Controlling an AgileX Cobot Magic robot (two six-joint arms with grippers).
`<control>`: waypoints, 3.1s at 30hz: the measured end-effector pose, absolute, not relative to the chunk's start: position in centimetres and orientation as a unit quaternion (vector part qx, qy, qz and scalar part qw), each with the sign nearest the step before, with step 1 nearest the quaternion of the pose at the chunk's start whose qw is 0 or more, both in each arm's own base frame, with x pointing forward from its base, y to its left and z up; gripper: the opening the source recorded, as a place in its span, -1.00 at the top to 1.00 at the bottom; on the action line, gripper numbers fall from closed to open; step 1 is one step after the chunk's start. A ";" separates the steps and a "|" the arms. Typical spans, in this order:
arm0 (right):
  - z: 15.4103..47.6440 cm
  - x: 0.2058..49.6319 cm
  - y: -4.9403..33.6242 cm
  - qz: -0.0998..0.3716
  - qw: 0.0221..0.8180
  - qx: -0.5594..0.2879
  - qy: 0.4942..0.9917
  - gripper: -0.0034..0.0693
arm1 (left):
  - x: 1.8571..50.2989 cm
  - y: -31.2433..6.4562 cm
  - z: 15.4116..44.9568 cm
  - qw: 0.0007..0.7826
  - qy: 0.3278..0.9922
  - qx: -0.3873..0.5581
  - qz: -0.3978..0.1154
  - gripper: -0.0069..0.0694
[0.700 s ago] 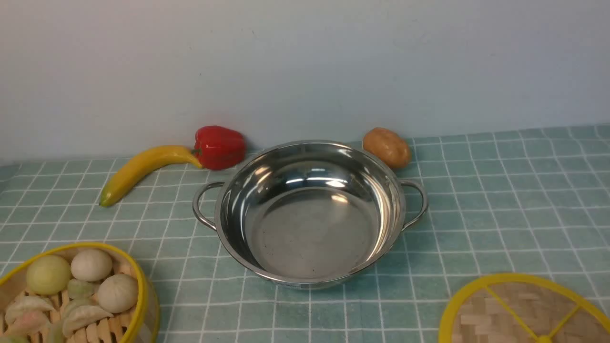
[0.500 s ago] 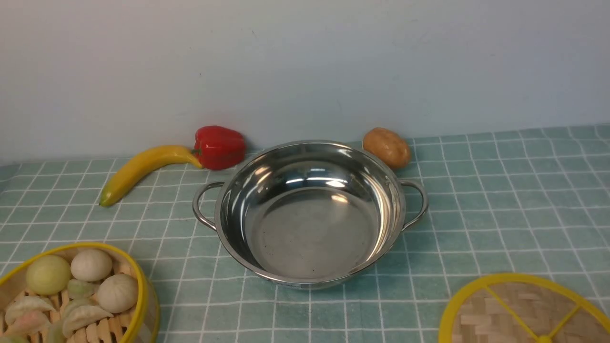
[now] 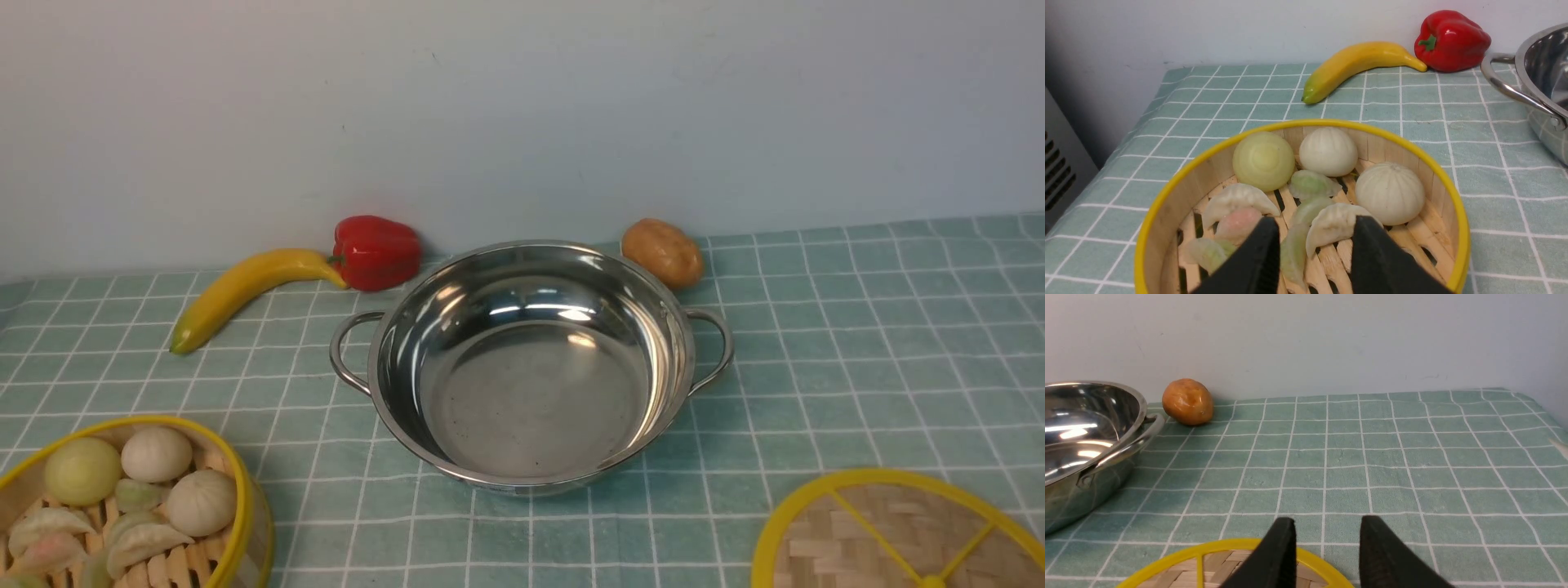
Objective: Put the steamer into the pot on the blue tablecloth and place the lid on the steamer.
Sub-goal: 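Grasp the rim of the steamer basket holding the buns with the left gripper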
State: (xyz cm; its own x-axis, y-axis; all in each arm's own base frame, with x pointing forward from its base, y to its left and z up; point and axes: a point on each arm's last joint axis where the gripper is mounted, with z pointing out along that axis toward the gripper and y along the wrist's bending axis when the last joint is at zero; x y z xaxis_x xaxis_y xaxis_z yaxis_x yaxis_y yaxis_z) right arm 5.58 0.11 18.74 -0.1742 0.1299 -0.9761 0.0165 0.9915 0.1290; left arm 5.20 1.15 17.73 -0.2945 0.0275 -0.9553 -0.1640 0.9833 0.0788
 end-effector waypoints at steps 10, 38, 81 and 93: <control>18.7 5.6 0.1 0.044 0.641 0.048 0.765 0.24 | 5.3 1.1 18.2 0.614 0.784 -0.052 0.068 0.18; 18.7 5.6 0.1 0.044 0.641 0.048 0.765 0.24 | 3.9 0.3 29.0 0.668 0.722 -0.167 -0.075 0.18; 18.8 5.6 0.1 0.044 0.642 0.048 0.764 0.24 | 22.7 1.3 18.3 0.011 0.959 0.266 -0.094 0.18; 18.8 5.6 0.1 0.044 0.642 0.048 0.764 0.24 | 23.4 1.2 16.4 -0.012 0.962 0.247 -0.118 0.29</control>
State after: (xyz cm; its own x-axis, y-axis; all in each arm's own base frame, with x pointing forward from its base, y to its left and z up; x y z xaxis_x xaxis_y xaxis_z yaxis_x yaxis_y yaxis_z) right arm 5.58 0.10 18.75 -0.1723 0.1299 -0.9764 0.0165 0.9915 0.1290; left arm 23.41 1.15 16.42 -0.8772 0.4787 -0.0362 0.4732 0.8494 -0.2335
